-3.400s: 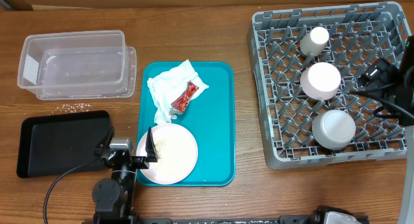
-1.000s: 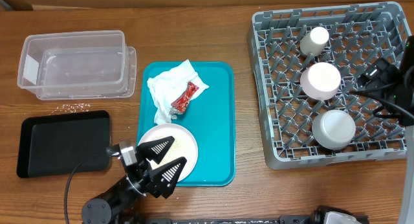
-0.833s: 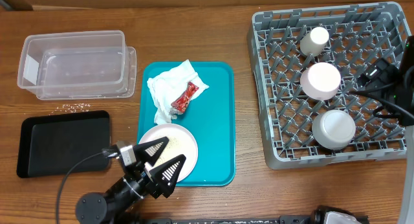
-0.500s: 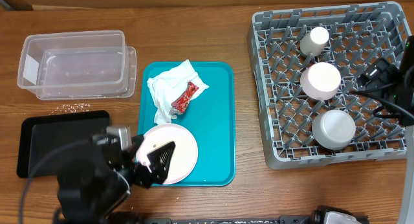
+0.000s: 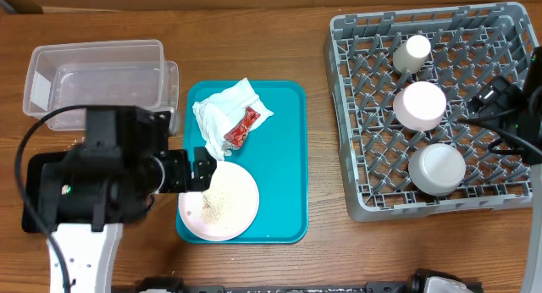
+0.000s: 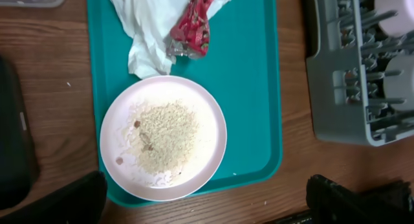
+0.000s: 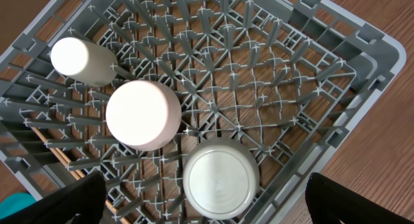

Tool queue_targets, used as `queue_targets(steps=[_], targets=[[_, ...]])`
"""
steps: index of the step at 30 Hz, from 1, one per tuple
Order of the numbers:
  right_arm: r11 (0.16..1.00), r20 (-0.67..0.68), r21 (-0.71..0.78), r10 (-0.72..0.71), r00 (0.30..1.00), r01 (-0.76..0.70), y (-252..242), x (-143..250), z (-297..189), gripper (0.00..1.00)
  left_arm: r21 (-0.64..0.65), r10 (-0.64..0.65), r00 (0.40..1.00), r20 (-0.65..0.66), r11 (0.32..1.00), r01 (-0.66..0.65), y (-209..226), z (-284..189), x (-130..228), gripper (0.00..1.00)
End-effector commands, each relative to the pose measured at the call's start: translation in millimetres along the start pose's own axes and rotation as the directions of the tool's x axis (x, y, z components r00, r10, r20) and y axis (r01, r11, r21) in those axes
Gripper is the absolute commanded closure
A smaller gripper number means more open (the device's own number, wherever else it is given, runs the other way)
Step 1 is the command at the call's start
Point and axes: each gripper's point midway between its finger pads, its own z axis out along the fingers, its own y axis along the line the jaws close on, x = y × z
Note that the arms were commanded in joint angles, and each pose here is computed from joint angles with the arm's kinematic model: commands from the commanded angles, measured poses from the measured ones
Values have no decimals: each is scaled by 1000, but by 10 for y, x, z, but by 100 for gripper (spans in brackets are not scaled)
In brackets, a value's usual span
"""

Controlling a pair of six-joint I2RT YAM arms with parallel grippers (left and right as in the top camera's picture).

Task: Sort waste into correct bins and load items into the dishwasher
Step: 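Move the left gripper over the napkin and red wrapper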

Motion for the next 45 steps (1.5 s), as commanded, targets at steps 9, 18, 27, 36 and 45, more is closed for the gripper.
queue_targets(steps=[9,18,27,36,45], targets=[[1000,19,-7,10,1000,-9,12,-64,-35,0,-298,52,993,107,954,-18,-37,8,-136,0],[1000,19,-7,10,1000,-9,12,-64,-35,0,-150,118,981,155,984,-94,-484,80,-238,0],[1000,19,-7,10,1000,-9,12,-64,-35,0,-92,332,943,9,940,-330,-628,463,-211,0],[1000,19,-7,10,1000,-10,13,-65,-35,0,-157,322,937,-138,927,-341,-496,1013,-225,0],[1000,19,-7,10,1000,-10,13,-65,-35,0,-219,436,899,-33,875,-432,-649,1058,-477,0]])
